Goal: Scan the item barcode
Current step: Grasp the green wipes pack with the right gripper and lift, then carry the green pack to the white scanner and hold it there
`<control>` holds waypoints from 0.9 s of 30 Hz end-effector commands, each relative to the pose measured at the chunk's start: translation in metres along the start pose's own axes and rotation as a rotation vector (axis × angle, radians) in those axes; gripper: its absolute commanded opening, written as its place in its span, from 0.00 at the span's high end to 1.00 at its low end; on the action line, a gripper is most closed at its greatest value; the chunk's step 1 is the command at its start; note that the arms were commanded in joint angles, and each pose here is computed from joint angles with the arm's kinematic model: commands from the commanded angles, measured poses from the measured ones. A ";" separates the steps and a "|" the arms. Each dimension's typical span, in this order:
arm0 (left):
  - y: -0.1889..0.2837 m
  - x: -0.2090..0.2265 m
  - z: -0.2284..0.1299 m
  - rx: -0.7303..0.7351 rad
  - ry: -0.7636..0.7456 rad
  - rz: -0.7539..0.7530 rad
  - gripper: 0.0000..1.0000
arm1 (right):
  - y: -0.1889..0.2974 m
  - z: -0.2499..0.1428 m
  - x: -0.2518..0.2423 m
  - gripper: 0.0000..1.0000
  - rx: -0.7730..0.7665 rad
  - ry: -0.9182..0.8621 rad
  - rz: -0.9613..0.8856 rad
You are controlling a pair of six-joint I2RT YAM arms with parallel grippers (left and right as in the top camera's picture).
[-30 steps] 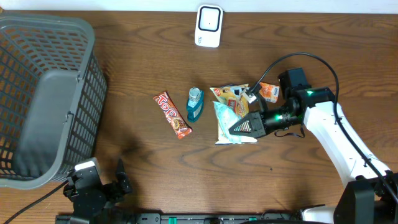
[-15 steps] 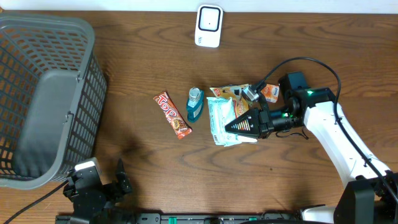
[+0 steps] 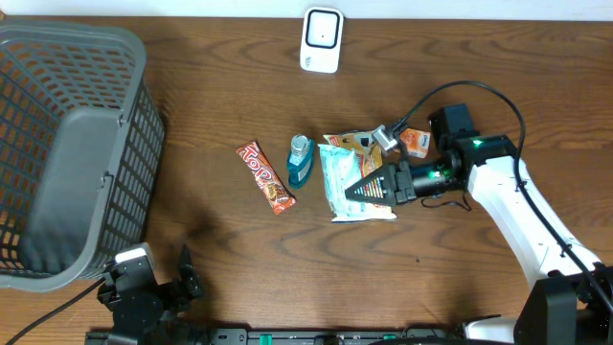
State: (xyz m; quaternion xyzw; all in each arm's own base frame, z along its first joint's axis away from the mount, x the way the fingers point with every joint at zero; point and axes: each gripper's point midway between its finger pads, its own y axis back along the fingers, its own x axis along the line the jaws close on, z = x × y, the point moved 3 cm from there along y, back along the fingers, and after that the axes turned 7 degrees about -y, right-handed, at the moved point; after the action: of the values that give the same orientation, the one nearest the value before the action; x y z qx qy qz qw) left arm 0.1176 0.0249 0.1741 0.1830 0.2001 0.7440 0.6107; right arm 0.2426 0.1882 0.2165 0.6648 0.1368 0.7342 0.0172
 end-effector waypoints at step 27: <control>0.001 0.002 0.001 -0.007 0.005 0.014 0.02 | 0.034 0.165 -0.063 0.99 -0.593 0.521 -0.823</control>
State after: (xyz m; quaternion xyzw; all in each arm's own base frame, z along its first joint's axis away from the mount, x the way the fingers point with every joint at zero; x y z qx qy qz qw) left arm 0.1176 0.0249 0.1741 0.1832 0.2002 0.7440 0.6106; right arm 0.3944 0.1745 0.1941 0.3164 0.1663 0.8442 0.3994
